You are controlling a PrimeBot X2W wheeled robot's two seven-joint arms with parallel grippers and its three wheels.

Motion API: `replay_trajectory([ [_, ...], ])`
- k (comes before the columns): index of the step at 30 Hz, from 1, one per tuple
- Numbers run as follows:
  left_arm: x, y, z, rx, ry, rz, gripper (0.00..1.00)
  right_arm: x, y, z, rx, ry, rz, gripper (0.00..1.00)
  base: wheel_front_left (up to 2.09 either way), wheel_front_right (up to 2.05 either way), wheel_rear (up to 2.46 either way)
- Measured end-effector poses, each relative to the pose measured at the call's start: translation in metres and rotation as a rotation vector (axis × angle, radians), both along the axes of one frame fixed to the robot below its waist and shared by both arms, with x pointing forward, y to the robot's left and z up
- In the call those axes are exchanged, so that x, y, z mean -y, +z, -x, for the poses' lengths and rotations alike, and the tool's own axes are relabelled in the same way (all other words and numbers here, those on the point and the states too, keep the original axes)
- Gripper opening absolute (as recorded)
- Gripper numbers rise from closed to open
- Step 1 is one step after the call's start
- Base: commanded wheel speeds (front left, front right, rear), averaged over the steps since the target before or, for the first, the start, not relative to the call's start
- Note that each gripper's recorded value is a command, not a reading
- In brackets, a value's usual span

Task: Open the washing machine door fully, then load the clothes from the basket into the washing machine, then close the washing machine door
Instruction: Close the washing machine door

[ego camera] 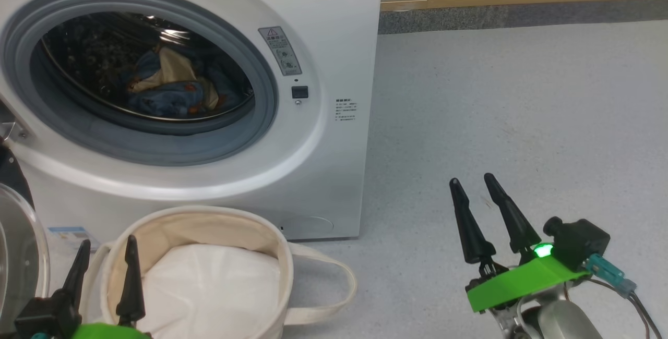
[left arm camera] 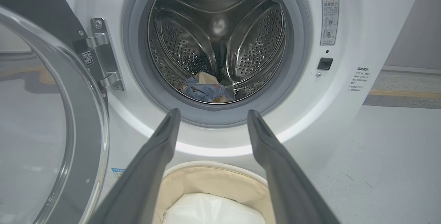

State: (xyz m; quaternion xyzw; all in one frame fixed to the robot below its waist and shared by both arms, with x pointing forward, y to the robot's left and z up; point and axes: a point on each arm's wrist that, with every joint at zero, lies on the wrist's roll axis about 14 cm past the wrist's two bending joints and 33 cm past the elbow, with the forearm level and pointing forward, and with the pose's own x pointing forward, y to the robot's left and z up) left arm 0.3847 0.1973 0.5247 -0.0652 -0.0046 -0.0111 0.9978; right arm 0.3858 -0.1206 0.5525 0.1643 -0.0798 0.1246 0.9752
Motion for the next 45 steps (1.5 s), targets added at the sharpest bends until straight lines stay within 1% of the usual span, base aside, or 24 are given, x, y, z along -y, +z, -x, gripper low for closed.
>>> replay_trajectory([
  [27, -0.0010, 0.0028, -0.0002, 0.007, -0.001, 0.000, 1.00, 0.0026, -0.0011, -0.0013, -0.008, -0.004, -0.004, 1.00, -0.08, 0.05, 0.03],
  [35, -0.0041, 0.0010, 0.0002, 0.002, 0.008, 0.001, 1.00, 0.0004, -0.0024, -0.0044, -0.011, 0.002, -0.006, 1.00, -1.26, 1.13, 0.13],
  [45, -0.0069, -0.0036, -0.0004, -0.012, 0.015, 0.002, 1.00, -0.0002, -0.0050, -0.0080, -0.016, 0.003, 0.000, 1.00, -2.07, 2.01, 0.06],
])
